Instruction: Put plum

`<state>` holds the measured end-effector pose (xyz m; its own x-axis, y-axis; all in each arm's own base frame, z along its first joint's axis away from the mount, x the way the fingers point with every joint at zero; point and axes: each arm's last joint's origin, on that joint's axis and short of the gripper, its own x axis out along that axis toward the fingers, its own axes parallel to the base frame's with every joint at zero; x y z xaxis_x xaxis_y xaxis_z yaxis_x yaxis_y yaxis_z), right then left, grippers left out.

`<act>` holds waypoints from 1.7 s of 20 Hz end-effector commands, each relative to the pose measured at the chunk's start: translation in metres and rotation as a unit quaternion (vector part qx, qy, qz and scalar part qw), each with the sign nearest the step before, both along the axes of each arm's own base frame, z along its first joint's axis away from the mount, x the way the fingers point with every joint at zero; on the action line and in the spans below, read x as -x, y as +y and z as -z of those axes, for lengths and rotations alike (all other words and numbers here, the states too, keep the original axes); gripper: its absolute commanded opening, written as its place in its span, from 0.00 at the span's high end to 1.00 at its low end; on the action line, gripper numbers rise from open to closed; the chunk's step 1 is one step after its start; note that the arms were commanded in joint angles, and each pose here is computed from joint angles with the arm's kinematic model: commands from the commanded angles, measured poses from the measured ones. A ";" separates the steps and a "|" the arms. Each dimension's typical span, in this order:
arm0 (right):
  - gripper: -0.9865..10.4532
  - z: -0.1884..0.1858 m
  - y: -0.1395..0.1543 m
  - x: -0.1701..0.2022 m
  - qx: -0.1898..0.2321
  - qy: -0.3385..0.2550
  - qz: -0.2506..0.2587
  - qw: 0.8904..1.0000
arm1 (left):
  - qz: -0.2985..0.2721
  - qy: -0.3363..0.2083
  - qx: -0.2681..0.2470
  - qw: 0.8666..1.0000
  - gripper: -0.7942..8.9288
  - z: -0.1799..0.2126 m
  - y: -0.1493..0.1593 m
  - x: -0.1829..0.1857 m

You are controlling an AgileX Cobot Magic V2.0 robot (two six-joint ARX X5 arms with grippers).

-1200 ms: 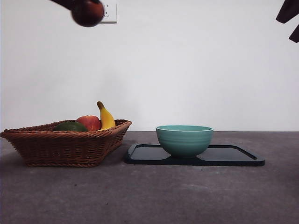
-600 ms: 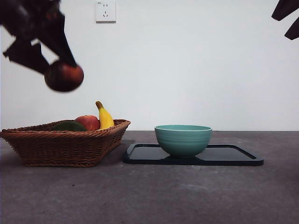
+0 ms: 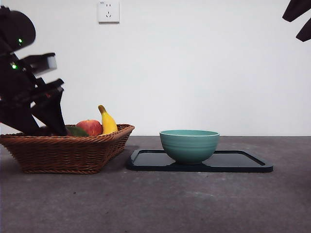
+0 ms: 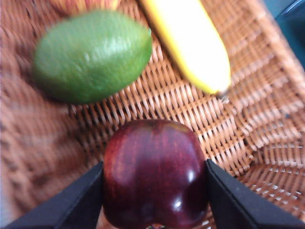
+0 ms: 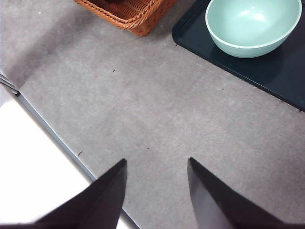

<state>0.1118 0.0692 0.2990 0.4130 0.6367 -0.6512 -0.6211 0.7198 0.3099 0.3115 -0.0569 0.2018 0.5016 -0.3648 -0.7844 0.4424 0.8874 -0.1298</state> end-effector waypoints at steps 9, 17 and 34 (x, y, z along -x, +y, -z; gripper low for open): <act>0.74 -0.002 0.002 -0.001 -0.006 0.000 -0.001 1.000 | 0.003 0.021 0.009 1.000 0.51 0.017 -0.017 -0.007; 0.74 -0.002 0.002 -0.001 -0.006 0.000 0.000 1.000 | -0.008 0.001 0.022 1.000 0.44 0.000 -0.017 -0.005; 0.74 -0.006 0.003 -0.004 -0.020 -0.028 -0.001 0.999 | 0.106 -0.092 0.179 0.974 0.44 -0.136 0.000 0.123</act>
